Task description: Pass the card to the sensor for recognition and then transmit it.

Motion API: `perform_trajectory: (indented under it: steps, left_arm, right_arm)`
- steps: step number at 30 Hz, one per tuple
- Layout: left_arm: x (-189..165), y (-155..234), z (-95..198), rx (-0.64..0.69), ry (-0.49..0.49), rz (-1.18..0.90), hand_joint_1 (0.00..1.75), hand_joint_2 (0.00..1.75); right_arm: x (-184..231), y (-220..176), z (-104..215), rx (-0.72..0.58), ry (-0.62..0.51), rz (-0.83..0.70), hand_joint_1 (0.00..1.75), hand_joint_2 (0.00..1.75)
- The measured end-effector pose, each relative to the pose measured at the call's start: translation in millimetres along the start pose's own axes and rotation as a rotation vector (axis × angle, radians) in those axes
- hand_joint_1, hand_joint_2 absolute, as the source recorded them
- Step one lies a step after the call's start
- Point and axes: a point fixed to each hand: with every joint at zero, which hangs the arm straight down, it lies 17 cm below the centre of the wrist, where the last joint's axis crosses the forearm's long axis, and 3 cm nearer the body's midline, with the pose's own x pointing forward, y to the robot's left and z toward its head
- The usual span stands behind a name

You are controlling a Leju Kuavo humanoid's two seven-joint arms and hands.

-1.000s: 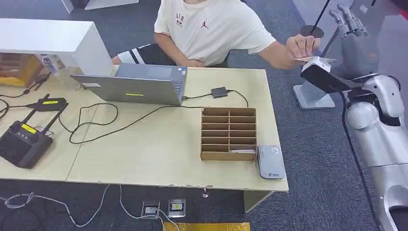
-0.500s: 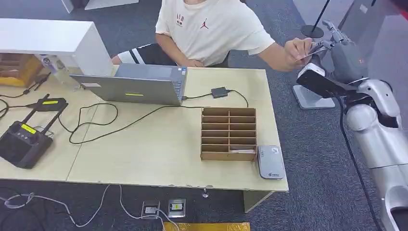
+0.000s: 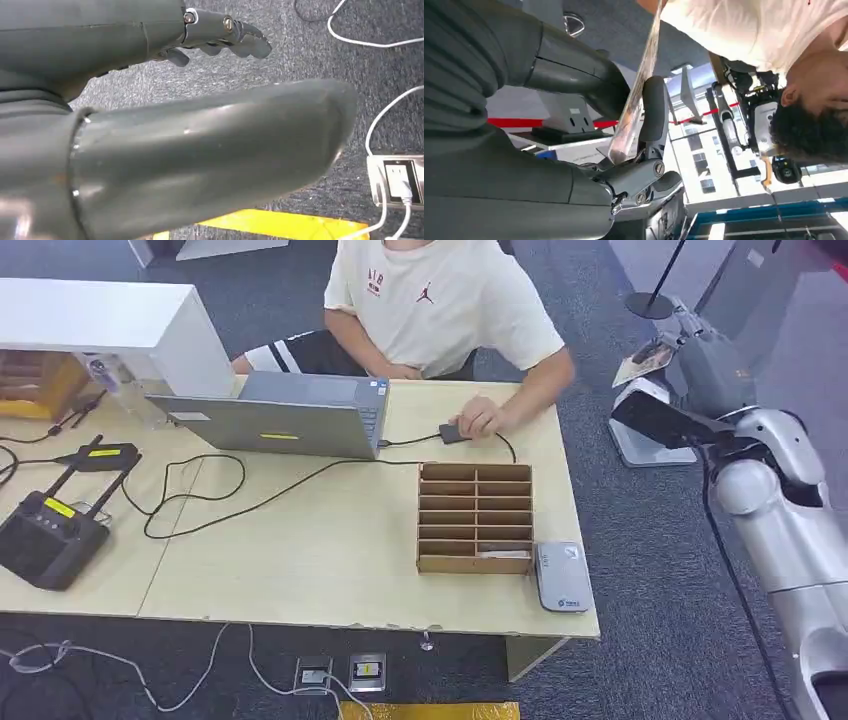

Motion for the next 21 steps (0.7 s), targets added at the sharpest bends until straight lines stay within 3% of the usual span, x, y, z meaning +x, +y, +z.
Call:
perform_trajectory:
  steps: [5,21]
  left_arm:
    - [-1,-4,1,-0.006,0.011,0.004,0.0,0.0]
    - [-4,-8,4,-0.012,0.034,0.014,0.0,0.0]
  right_arm:
    - [-4,28,12,0.052,0.027,-0.04,1.75,1.75]
    - [-11,167,102,0.319,0.149,-0.168,1.75,1.75]
